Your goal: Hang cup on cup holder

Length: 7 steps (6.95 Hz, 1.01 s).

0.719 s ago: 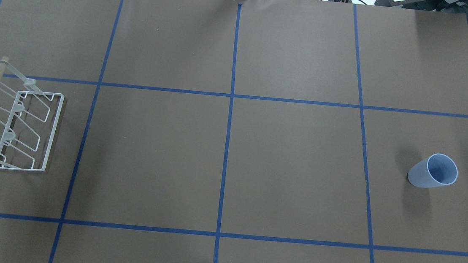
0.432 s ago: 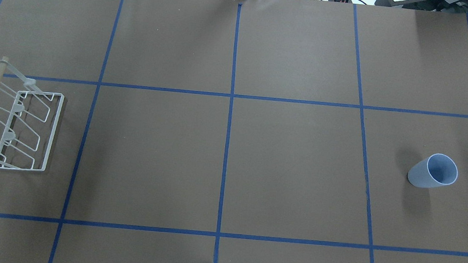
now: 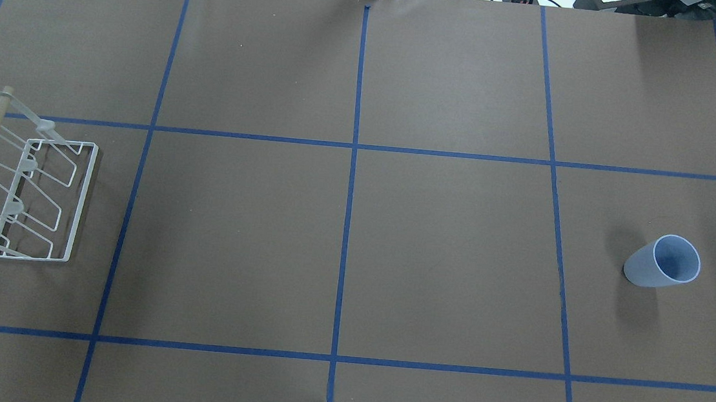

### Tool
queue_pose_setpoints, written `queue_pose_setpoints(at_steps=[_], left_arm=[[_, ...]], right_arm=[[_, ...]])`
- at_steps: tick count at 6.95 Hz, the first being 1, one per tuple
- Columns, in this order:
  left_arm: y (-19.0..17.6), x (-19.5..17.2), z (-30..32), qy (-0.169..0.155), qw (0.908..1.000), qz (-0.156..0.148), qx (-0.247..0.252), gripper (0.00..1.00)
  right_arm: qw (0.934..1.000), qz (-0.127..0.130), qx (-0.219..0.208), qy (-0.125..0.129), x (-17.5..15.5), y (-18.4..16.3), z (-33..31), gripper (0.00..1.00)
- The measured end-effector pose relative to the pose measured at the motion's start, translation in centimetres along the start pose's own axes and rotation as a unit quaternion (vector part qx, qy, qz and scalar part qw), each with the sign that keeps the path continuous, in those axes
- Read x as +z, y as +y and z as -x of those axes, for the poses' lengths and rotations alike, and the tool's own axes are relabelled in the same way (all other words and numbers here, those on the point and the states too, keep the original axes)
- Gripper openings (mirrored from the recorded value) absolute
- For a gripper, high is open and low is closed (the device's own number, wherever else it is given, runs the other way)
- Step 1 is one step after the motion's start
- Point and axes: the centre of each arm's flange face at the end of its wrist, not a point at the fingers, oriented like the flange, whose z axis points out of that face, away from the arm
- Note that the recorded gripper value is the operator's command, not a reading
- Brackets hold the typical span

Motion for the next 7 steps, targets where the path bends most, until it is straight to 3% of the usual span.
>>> queue_pose_setpoints(at_steps=[1, 3, 5, 7], left_arm=[[-0.2, -0.2, -0.1, -0.002, 1.0, -0.003, 0.002, 0.99], [-1.6, -0.8, -0.7, -0.002, 0.9997, -0.018, 0.014, 0.99], [-3.3, -1.6, -1.4, -0.001, 0.9987, -0.039, 0.033, 0.99], [-3.7, -1.9, -1.6, 0.0, 0.9983, -0.045, 0.039, 0.99]], right_arm=[[0.9999, -0.011, -0.009, -0.002, -0.7, -0.6, 0.7, 1.0], [0.9963, -0.066, -0.053, -0.012, -2.3, -2.3, 2.3, 1.0], [0.9897, -0.103, -0.086, -0.049, -2.8, -3.4, 4.1, 1.0], [0.9813, -0.129, -0.124, -0.071, -2.7, -4.2, 7.0, 1.0]])
